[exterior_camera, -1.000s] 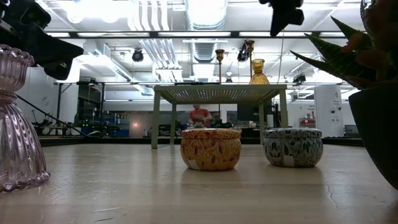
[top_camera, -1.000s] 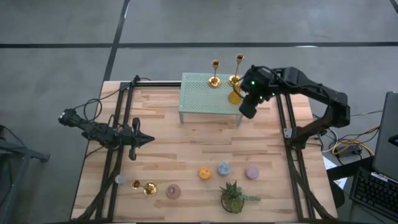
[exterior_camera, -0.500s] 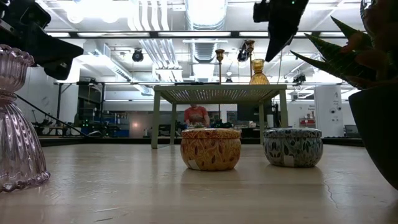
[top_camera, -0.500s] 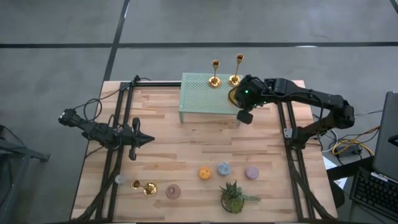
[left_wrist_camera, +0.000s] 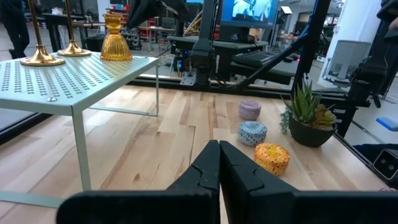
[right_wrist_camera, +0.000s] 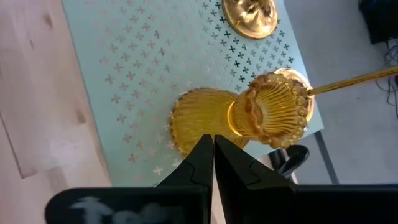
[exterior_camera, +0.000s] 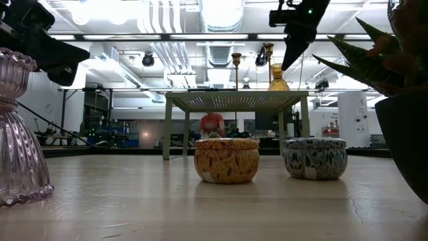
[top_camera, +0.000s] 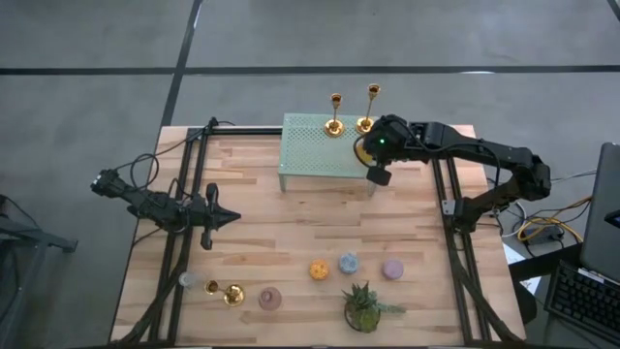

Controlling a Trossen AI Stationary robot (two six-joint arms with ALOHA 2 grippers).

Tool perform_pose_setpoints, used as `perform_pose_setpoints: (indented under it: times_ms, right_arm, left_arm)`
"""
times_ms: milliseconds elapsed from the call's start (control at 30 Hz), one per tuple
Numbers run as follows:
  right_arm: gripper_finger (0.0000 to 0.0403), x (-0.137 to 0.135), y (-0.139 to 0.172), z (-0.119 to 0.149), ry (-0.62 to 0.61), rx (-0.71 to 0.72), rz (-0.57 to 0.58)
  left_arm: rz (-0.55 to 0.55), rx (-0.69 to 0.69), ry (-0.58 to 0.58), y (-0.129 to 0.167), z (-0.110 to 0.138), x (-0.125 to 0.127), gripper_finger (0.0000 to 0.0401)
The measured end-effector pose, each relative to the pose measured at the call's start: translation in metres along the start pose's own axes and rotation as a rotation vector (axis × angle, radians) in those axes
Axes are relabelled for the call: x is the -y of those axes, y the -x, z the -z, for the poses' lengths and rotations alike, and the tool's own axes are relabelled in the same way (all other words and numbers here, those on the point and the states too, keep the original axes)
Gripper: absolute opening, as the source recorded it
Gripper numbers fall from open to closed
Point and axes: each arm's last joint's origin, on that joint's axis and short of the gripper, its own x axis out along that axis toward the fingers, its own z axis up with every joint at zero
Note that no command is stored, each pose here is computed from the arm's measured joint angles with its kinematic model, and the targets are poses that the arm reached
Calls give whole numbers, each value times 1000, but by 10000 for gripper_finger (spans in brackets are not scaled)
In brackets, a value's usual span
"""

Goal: Pick & Place candle stick holders
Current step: Put the brown candle holder on the shelf

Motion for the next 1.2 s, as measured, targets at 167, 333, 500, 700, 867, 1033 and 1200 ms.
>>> perform_pose_setpoints:
  times_ms: [167,333,500,700,867,1033,1200]
  right_arm:
    - [8,3,-1,-3,-13,33,9]
    - [8,4,-4,-6,-7,44,14]
    - [8,5,-13,-7,20,18,45]
    - [8,4,-24,-10,50,-13,66]
    - [8,3,-29,-11,63,-36,111]
    - [8,3,-33,-12,81,-40,123]
    - [8,3,-34,-14,83,-31,144]
  left_arm:
    - [0,0,0,0,0,0,5]
    - [0,0,0,0,0,0,5]
    - [0,0,0,0,0,0,5]
    - [1,0,0,0,0,0,5]
    - [0,0,0,0,0,0,5]
    - [1,0,0,0,0,0,5]
    - [0,0,0,0,0,0,5]
